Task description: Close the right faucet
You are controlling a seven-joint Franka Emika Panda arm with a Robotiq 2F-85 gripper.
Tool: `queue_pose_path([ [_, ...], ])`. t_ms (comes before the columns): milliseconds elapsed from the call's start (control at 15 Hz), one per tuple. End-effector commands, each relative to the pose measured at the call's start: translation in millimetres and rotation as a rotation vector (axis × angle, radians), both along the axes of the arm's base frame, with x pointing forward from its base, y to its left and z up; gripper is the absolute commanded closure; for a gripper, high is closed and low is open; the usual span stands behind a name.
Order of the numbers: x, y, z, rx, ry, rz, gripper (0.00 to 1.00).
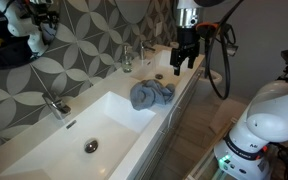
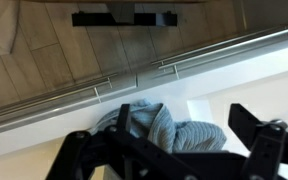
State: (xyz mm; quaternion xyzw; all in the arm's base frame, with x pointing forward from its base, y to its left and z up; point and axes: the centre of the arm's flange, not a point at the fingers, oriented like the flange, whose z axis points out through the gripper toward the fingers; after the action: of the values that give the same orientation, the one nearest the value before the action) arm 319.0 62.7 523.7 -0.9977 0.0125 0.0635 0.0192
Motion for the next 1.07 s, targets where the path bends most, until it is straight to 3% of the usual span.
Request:
queue_pose_path([
  [0, 45, -37, 15, -0.012, -0.117, -0.047, 0.00],
  [267, 94, -67, 33, -0.042, -0.286, -0.062, 0.00],
  [733, 180, -127, 53, -0.128, -0.484, -0.144, 0.00],
  [867, 194, -138, 57, -0.099, -0.507, -0.177, 0.00],
  [933, 168, -129, 47, -0.105, -0.490, -0.152, 0.00],
  [1000, 176, -134, 48, -0.105, -0.493, -0.159, 0.00],
])
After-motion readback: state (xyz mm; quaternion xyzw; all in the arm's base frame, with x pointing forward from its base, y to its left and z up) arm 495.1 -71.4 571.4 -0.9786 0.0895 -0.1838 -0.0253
